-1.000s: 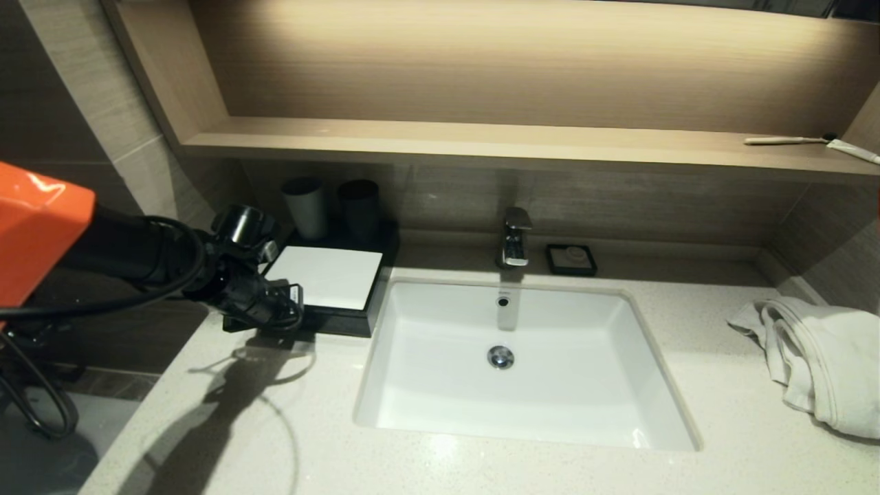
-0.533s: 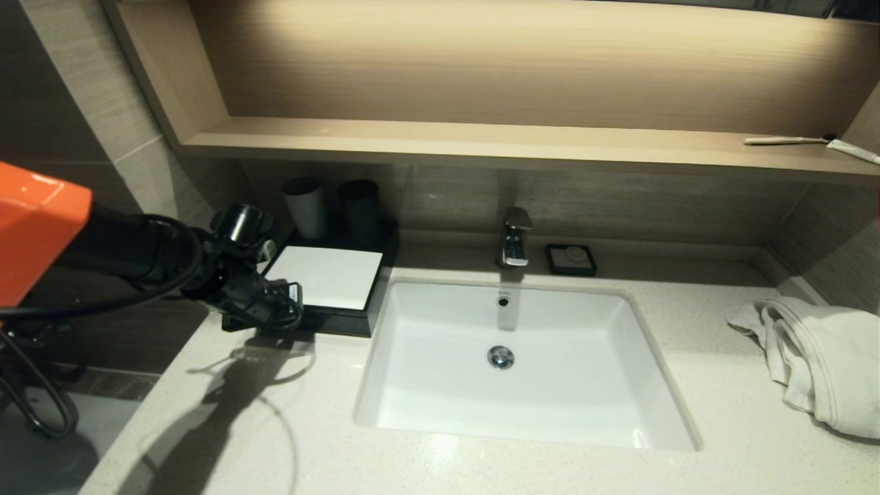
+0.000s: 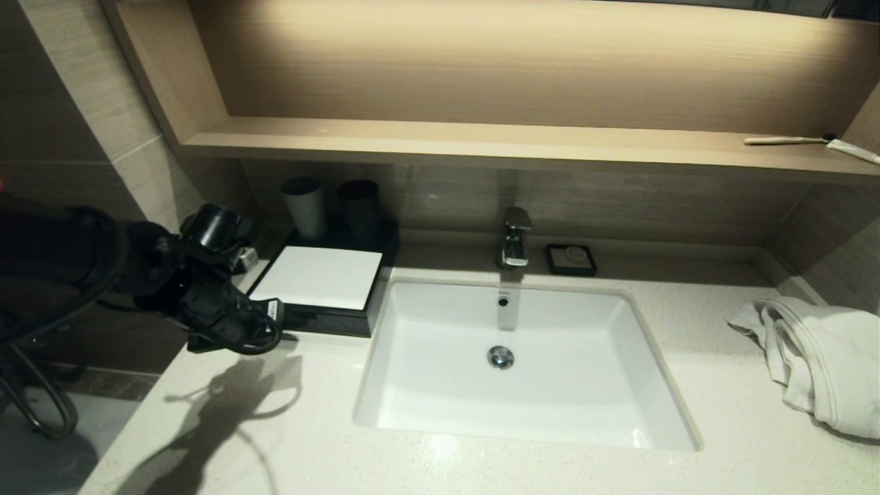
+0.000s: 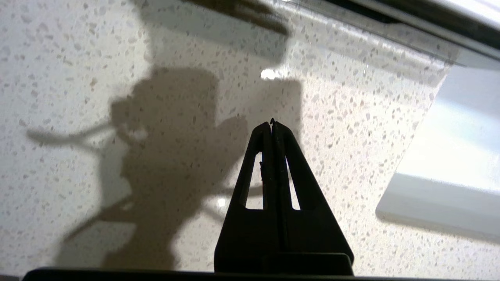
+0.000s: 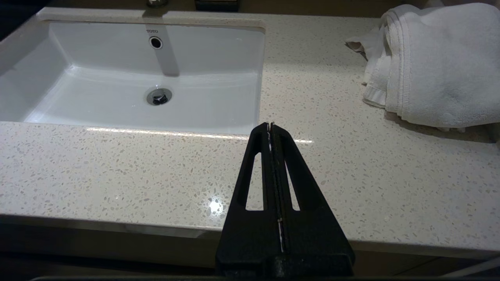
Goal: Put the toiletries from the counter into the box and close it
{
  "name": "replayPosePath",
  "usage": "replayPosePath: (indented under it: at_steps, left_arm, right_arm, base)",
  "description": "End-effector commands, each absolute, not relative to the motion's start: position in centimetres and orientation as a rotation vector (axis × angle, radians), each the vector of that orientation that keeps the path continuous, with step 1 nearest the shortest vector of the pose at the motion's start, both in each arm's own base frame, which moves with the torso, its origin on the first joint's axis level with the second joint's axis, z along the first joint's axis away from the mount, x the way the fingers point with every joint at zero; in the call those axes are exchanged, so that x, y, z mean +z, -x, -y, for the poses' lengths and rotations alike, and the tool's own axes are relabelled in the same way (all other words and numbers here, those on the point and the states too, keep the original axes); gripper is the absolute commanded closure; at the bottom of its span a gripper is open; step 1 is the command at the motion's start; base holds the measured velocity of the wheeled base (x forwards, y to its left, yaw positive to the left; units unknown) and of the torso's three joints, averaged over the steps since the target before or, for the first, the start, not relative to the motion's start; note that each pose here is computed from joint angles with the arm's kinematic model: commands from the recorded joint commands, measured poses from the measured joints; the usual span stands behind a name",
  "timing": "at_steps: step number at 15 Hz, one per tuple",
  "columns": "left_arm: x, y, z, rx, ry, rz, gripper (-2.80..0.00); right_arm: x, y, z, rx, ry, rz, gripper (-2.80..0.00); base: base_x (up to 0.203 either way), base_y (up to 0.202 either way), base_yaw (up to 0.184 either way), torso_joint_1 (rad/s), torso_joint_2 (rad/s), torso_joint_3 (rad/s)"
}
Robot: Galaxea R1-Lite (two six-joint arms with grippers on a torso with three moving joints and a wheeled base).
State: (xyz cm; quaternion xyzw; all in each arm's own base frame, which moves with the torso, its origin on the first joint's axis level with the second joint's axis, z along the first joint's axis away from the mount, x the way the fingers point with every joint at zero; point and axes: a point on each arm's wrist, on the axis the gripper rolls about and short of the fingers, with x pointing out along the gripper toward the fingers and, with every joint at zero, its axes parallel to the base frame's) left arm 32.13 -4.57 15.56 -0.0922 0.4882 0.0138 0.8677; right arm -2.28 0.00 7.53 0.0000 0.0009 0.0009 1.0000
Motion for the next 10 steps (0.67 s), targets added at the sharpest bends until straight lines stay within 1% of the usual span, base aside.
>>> replayPosePath:
  at_steps: [1,5,7,10]
  left_arm:
    - [17.3,-29.8,4.3,0.022,0.198,-0.983,0.0]
    - [19.2,-26.9,3.8,0.017,0.192,-0.912,0.0]
    - [19.7,-25.8,3.2,0.056,0.157,-0.861,0.0]
    - [19.4,-25.2,0.3,0.119,0.106,-0.763,0.0]
  right_arm:
    - [7.5,2.3,0.0,0.003,0.0,-0.002,0.0]
    - [7.5,2.3,0.0,0.002,0.001,-0.002,0.0]
    - [7.5,2.3,0.0,0.002,0.001,-0.002,0.0]
    - [7.5,2.3,0.0,0.001,0.0,-0.002,0.0]
  base:
    - [0.0,0.0,0.0,0.0,0.0,0.0]
    - [0.0,0.0,0.0,0.0,0.0,0.0]
    - [0.0,0.0,0.0,0.0,0.0,0.0]
    - [0.0,0.0,0.0,0.0,0.0,0.0]
